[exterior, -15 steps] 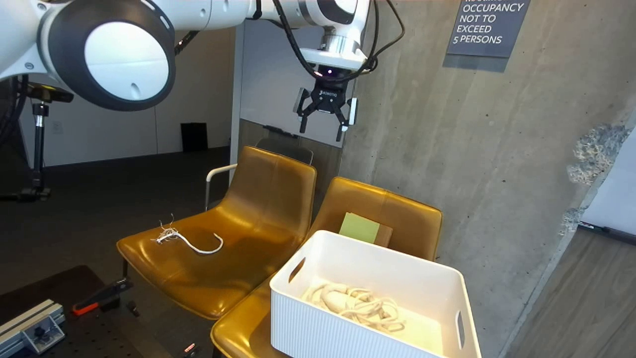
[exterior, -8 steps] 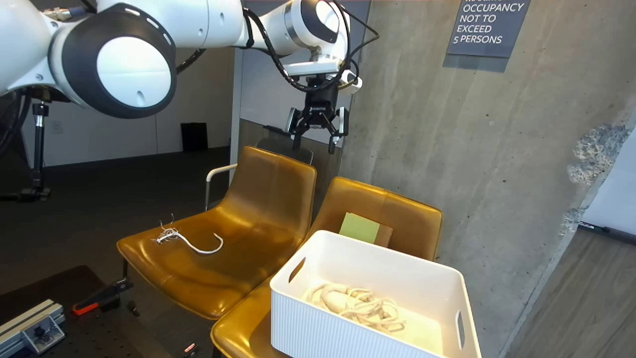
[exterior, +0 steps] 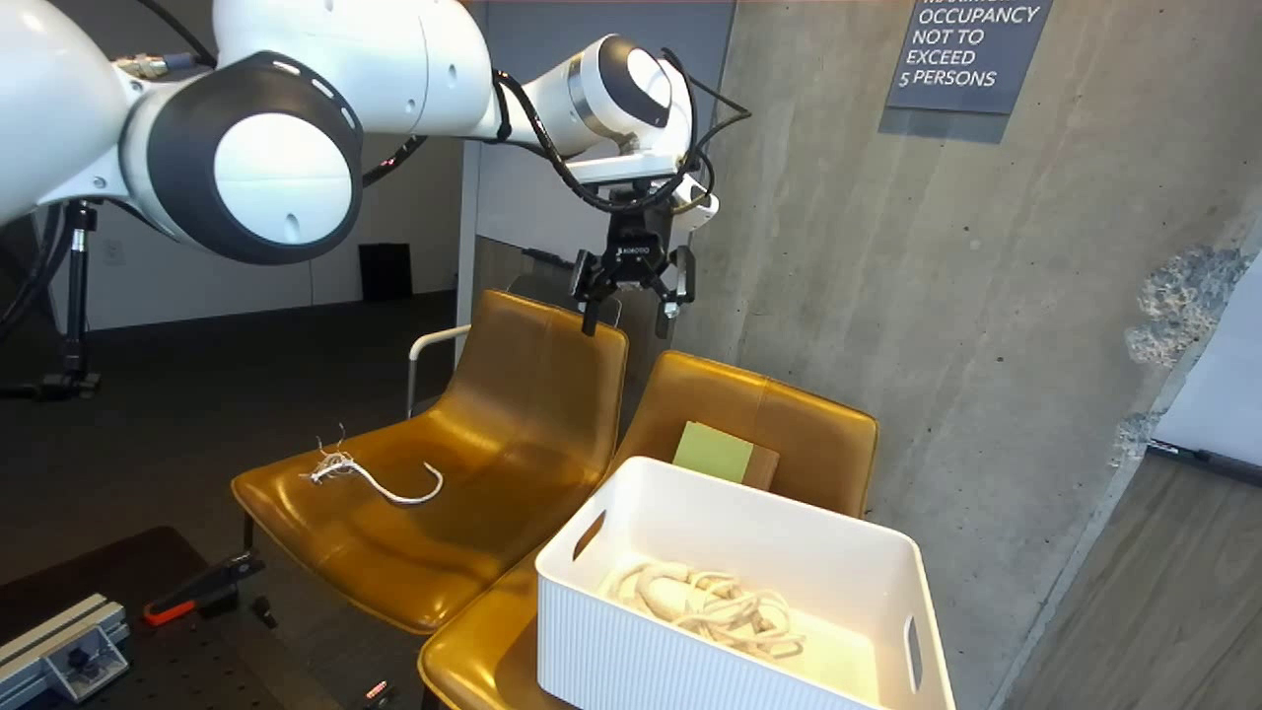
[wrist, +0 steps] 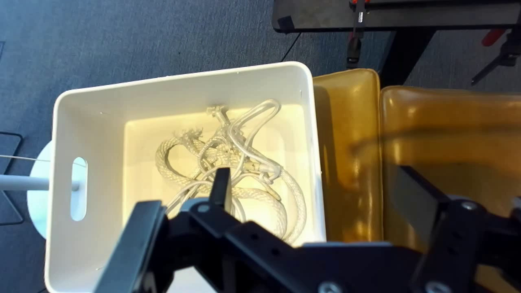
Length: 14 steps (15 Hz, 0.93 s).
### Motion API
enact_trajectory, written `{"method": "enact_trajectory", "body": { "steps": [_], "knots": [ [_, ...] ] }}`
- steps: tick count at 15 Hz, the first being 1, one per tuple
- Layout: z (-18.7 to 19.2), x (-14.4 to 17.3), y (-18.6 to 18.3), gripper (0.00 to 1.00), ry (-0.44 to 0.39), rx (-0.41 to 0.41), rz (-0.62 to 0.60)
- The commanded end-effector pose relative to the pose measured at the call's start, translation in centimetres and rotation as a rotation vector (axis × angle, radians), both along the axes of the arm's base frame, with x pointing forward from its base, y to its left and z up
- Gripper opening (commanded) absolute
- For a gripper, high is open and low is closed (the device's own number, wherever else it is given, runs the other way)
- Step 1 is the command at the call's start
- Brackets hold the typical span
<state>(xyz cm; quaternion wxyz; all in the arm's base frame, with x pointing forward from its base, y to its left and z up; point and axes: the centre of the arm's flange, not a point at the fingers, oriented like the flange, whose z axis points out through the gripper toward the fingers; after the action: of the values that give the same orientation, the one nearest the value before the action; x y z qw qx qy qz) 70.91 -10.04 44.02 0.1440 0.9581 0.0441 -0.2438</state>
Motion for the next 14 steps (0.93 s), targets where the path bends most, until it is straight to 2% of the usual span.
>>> {"method": "enact_trajectory", "body": {
  "steps": [1,5,10,14],
  "knots": [
    [-3.6,-6.8,0.0,1.00,0.027,-0.011,0.056],
    [-5.9,-6.7,0.2,1.00,0.168,0.078,0.180],
    [-9.4,-6.6,0.5,1.00,0.268,0.162,0.340],
    [-12.4,-6.4,1.1,1.00,0.306,0.194,0.453]
  ]
}}
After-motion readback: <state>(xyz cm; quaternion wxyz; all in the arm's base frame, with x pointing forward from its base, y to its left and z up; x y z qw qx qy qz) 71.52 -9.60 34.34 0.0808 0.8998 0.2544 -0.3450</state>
